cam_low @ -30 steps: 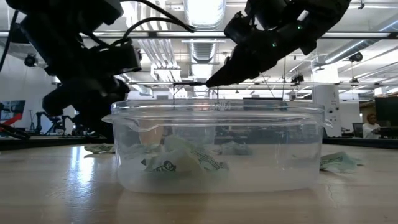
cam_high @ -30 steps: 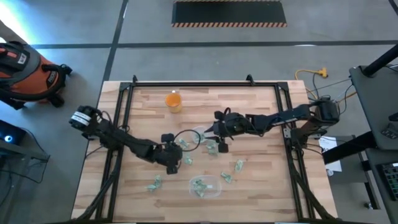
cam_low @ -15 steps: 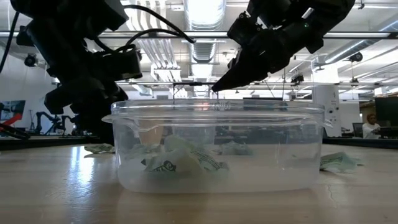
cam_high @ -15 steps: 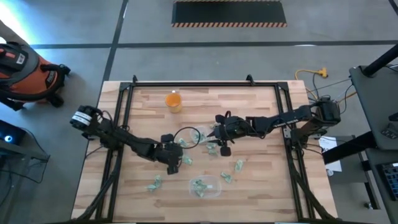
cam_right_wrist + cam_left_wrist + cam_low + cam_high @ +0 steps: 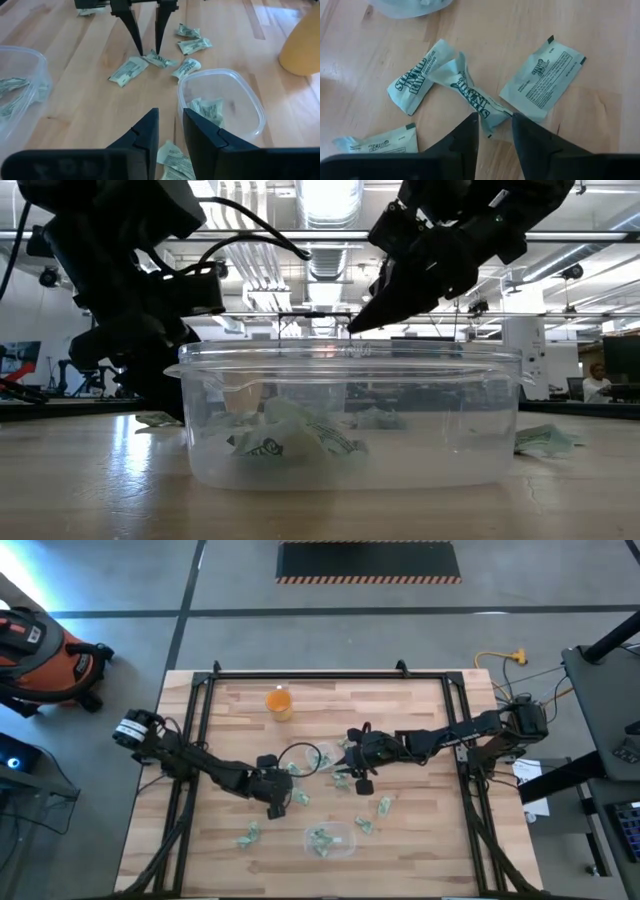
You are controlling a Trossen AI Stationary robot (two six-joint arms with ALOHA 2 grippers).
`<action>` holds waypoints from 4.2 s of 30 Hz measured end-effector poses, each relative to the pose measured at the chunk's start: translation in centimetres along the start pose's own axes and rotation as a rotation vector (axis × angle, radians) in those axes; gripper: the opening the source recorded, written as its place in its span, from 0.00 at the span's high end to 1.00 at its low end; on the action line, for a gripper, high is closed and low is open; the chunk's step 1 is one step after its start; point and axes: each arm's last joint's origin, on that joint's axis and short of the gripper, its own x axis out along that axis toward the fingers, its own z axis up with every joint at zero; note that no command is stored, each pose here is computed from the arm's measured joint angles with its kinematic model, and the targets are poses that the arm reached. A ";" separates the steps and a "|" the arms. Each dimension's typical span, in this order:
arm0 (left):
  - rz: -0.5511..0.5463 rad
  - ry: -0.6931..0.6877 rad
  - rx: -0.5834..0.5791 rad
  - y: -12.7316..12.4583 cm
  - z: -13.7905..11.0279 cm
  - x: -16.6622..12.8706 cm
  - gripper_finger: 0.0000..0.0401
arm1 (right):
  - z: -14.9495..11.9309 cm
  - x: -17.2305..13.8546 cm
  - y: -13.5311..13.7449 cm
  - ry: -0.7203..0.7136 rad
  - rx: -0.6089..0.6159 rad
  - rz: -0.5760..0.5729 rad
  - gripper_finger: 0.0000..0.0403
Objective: Pick and place Stevia / Truvia into bins
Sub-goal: Put the white stevia packet into the bottom transparent bin, then put the white stevia packet into the top transparent bin
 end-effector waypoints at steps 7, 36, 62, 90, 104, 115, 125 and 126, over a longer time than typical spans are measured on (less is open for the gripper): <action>0.004 0.003 0.002 0.1 -0.1 0.1 0.86 | -0.1 0.0 0.0 0.007 0.013 0.001 0.83; -0.059 -0.128 0.060 -0.5 0.5 -2.8 1.00 | -3.2 -0.4 0.4 0.299 0.095 -0.191 0.83; -0.627 -0.572 0.455 -7.0 4.2 -3.1 1.00 | -6.0 -0.8 0.2 0.382 0.157 -0.345 0.83; -0.571 -0.403 0.414 -8.0 5.9 0.9 0.70 | -5.8 -0.7 0.3 0.370 0.154 -0.298 0.83; -0.419 -0.345 0.354 -5.6 5.7 -2.8 0.62 | -5.0 -3.2 1.0 0.376 0.118 -0.055 0.83; -0.332 -0.324 0.255 -4.0 3.9 -4.8 0.62 | -4.9 -0.7 1.5 0.110 0.030 0.091 0.83; -0.312 -0.348 0.234 -3.3 3.2 -5.5 0.62 | -6.3 1.1 1.5 0.170 0.128 0.079 0.69; -0.310 -0.346 0.225 -3.3 3.1 -5.5 0.62 | -6.3 1.1 1.5 0.175 0.140 0.078 0.67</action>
